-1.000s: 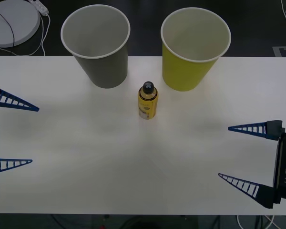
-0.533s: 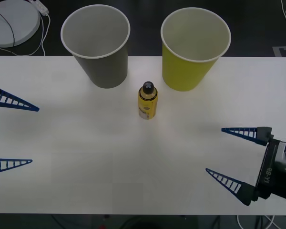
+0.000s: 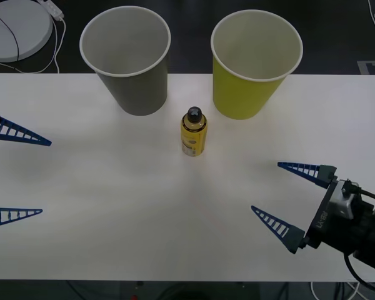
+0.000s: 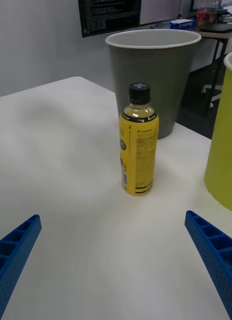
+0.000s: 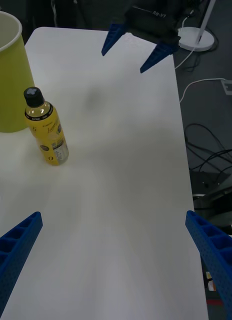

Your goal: Put the can into the green bin and the plastic bottle into the gray bin

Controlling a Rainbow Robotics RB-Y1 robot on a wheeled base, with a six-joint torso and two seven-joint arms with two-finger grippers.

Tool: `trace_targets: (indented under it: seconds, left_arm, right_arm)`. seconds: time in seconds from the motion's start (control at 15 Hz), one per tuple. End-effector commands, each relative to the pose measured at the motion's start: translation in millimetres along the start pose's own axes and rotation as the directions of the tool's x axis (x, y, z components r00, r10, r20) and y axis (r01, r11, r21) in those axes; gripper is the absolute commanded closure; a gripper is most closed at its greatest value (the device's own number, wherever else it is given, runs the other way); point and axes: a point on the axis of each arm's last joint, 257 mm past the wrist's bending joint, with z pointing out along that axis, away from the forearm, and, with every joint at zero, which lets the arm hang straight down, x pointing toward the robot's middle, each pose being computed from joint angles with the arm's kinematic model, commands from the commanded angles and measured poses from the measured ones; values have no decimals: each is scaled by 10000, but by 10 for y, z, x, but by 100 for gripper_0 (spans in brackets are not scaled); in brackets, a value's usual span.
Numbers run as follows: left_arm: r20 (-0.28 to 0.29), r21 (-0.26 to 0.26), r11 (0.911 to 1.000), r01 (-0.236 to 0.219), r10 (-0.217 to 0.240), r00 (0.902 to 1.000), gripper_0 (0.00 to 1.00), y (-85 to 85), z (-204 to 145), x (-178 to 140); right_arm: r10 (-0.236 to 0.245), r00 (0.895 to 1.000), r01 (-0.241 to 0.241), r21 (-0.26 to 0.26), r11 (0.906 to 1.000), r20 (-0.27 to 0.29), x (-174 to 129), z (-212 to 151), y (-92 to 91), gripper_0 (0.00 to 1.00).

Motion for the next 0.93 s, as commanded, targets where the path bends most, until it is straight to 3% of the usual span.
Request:
trace_targets:
  seconds: [0.07, 0.33, 0.93]
  left_arm:
    - [0, 0, 10000, 0, 0, 10000, 0, 0, 0, 0]
    - [0, 0, 10000, 0, 0, 10000, 0, 0, 0, 0]
    - [0, 0, 10000, 0, 0, 10000, 0, 0, 0, 0]
  right_arm:
    - [95, 9999, -97, 168, 9998, 94, 98, 144, -34, 0]
    - [-46, 9999, 40, 642, 9979, 97, 174, 324, -115, 0]
    - [161, 9999, -162, 1424, 9897, 22, 148, 720, -163, 0]
